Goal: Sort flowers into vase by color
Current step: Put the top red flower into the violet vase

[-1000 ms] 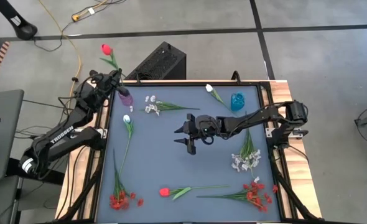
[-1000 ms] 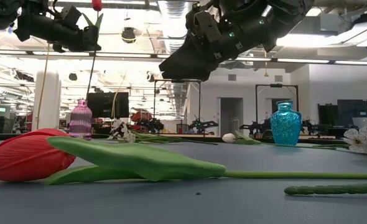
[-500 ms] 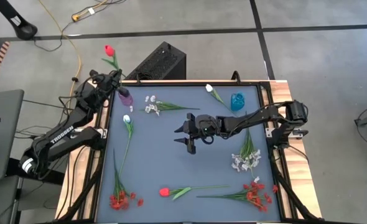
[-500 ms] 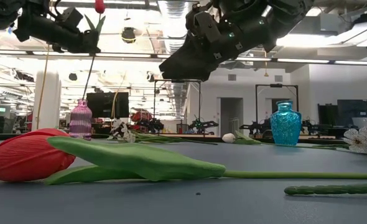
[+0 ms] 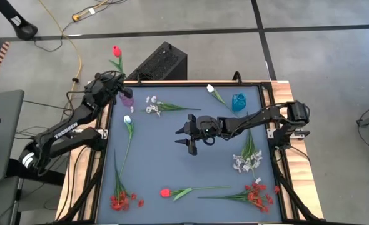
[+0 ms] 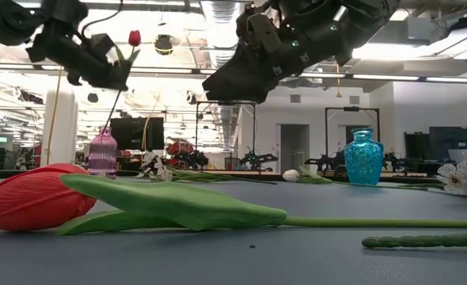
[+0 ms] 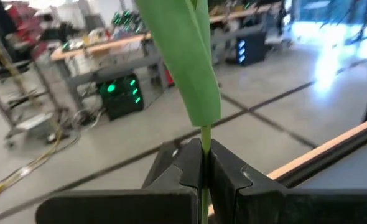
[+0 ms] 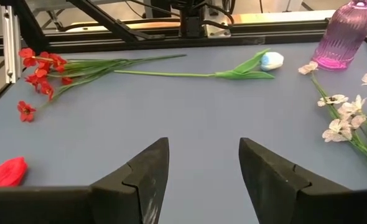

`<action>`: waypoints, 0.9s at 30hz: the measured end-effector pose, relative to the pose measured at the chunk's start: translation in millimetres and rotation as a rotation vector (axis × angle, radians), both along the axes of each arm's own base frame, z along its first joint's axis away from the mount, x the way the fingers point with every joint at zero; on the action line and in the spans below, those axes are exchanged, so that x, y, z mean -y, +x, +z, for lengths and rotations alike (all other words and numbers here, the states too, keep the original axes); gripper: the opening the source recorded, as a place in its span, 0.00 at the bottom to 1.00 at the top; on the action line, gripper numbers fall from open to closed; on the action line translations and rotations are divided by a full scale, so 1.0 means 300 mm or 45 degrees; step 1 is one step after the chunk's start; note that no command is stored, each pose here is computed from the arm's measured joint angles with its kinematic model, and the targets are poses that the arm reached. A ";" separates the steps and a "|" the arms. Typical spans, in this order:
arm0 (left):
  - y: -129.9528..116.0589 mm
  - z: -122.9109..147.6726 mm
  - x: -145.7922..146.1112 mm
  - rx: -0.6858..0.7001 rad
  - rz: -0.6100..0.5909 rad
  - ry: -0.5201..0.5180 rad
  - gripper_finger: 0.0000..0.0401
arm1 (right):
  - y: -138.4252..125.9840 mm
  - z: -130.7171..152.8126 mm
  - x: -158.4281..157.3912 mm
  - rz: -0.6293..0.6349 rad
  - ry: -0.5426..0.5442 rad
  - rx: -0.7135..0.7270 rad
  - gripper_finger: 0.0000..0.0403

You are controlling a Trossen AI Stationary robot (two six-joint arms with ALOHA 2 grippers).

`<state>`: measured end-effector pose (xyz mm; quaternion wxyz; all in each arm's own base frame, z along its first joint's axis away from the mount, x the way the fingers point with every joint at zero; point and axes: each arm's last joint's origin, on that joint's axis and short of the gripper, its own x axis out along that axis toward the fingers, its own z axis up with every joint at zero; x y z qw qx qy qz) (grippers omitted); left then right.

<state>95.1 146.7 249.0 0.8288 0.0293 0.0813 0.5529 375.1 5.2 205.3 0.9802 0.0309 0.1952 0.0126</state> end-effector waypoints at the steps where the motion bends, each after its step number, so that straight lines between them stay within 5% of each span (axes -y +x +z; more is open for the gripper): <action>1: 0.004 -0.008 -0.006 -0.015 0.010 -0.014 0.00 | 0.000 -0.001 -0.003 0.001 0.007 -0.003 0.55; 11: 0.011 -0.022 -0.006 -0.049 0.045 -0.044 0.02 | -0.013 -0.024 -0.052 0.048 0.009 -0.103 0.55; 20: 0.006 -0.037 0.004 -0.147 0.003 -0.091 0.20 | -0.015 -0.029 -0.057 0.050 0.016 -0.122 0.55; 27: -0.004 -0.017 0.026 -0.316 -0.074 -0.300 0.31 | -0.028 -0.050 -0.062 0.052 0.016 -0.221 0.55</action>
